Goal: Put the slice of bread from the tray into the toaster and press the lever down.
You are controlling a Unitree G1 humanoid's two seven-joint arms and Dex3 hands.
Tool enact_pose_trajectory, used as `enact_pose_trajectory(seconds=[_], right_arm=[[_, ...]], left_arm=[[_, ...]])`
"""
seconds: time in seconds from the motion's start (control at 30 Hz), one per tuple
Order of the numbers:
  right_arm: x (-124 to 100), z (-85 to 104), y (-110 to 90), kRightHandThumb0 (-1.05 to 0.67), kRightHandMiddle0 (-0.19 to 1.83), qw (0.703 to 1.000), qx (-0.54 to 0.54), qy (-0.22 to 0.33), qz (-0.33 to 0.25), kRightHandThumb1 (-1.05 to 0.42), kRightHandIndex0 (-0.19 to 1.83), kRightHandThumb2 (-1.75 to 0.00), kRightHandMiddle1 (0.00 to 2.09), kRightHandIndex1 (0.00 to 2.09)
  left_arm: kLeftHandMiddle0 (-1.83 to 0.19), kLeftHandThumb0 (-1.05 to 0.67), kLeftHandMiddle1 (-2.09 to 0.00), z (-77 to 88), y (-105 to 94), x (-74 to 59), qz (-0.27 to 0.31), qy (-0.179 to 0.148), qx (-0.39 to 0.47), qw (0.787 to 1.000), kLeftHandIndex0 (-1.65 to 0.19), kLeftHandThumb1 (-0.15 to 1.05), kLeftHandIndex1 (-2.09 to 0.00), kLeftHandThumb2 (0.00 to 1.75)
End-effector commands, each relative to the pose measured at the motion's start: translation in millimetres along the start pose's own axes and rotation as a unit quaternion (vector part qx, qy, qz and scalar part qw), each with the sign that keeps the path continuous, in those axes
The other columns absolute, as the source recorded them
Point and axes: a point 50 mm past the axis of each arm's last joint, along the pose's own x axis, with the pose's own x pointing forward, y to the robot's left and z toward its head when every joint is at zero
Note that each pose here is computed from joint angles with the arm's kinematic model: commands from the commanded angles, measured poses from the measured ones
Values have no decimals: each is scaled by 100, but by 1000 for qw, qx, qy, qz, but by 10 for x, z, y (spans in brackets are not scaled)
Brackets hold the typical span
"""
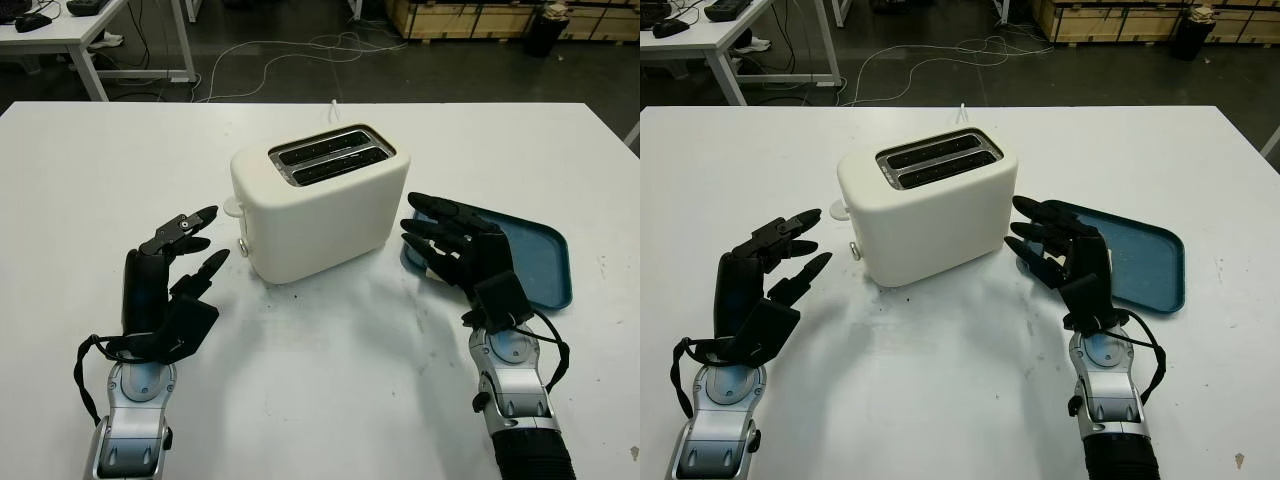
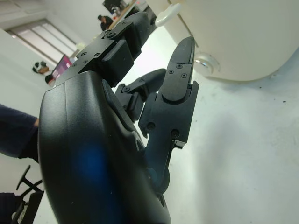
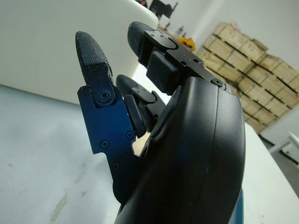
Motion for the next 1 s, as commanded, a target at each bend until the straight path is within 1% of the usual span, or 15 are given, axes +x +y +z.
enact_pose_trajectory(seconds=[0.0, 0.33, 0.5, 0.63, 0.8, 0.87, 0.97], right_arm=[[23, 23, 11, -52, 89, 1000, 2, -2, 0, -86, 76, 0, 0, 42], [10, 18, 11, -53, 89, 1000, 3, -6, 4, -86, 77, 0, 0, 43], [-50, 103, -67, -53, 87, 999, 0, -37, 10, -87, 76, 0, 0, 43], [-166, 232, -236, -53, 84, 994, -87, -67, -13, -88, 73, 0, 0, 39], [-341, 379, -490, -48, 80, 970, -208, -111, -50, -86, 75, 0, 0, 29], [-378, 391, -563, -46, 78, 961, -245, -118, -58, -86, 74, 0, 0, 25], [-411, 355, -633, -40, 74, 951, -280, -117, -59, -84, 72, 0, 0, 20]], left_arm=[[-54, -30, -85, 9, 10, 22, 5, -4, 4, 1000, -77, 92, -9, 16], [-54, -29, -86, 11, 7, 21, 4, -2, -2, 1000, -77, 92, -8, 16], [-52, -28, -86, 12, 7, 24, 6, -3, -9, 1000, -77, 92, -7, 15], [-53, -28, -86, 13, 5, 32, 5, -2, -8, 1000, -78, 92, -7, 15], [-53, -28, -86, 22, 6, 46, 0, -5, -12, 1000, -78, 92, -7, 15], [-53, -28, -87, 26, -2, 51, -1, -6, -15, 1000, -78, 92, -7, 15], [-53, -29, -88, 34, -11, 55, -2, -8, -17, 1000, -79, 92, -7, 15]])
